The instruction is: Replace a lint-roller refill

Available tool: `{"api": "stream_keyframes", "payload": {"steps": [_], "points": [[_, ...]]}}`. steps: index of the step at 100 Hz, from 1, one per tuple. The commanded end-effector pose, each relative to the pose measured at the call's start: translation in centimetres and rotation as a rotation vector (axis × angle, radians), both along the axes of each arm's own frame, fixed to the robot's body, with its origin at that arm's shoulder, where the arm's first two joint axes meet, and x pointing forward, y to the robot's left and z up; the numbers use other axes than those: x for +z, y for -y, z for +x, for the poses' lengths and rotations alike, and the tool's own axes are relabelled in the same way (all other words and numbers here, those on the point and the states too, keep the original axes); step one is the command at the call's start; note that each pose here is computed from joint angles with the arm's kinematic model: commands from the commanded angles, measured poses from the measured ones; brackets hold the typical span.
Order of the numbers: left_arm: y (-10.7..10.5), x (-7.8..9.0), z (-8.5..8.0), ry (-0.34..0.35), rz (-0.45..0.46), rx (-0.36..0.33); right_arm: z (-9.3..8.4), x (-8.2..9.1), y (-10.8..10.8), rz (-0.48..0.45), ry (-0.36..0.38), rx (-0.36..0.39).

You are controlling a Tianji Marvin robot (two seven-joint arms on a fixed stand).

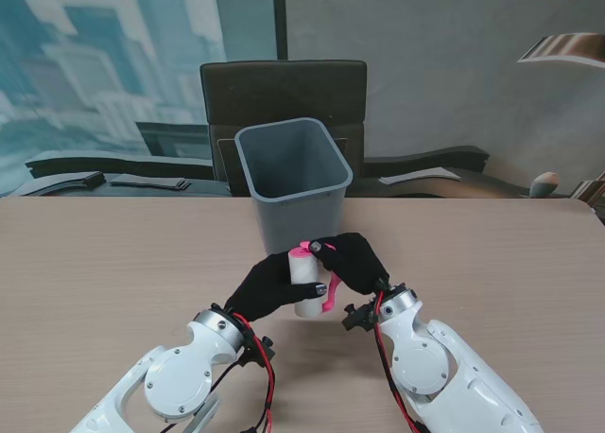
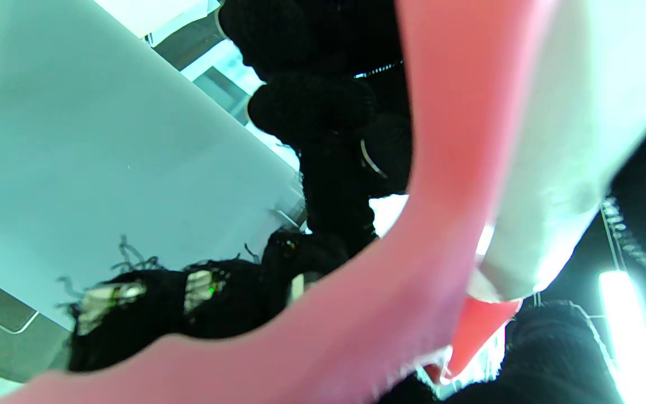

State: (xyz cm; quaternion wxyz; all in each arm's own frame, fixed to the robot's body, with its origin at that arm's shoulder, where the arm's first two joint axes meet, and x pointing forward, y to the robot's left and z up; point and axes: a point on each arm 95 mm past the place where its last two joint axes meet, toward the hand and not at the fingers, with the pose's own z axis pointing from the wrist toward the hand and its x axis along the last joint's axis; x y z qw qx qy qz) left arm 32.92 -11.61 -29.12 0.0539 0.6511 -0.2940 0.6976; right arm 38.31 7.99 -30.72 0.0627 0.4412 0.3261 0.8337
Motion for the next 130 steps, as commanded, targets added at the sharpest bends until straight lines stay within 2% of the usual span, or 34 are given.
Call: {"api": "stream_keyframes", "payload": {"steps": [1, 28, 111, 130], "points": [[0.3, 0.0, -0.3, -0.006, -0.002, -0.017, -0.5, 0.4, -1.0, 0.013, 0.008, 0.033], [0.3, -0.1, -0.3, -0.008, 0.001, -0.017, -0.6, 0.5, -1.1, 0.035, 0.024, 0.039], [0.3, -0.2, -0.3, -0.007, 0.005, -0.02, -1.2, 0.3, -2.1, 0.067, 0.006, 0.08], [0.2, -0.1, -0.2, -0.001, 0.009, -0.016, -1.2, 0.5, -2.0, 0.067, 0.044, 0.06]]}}
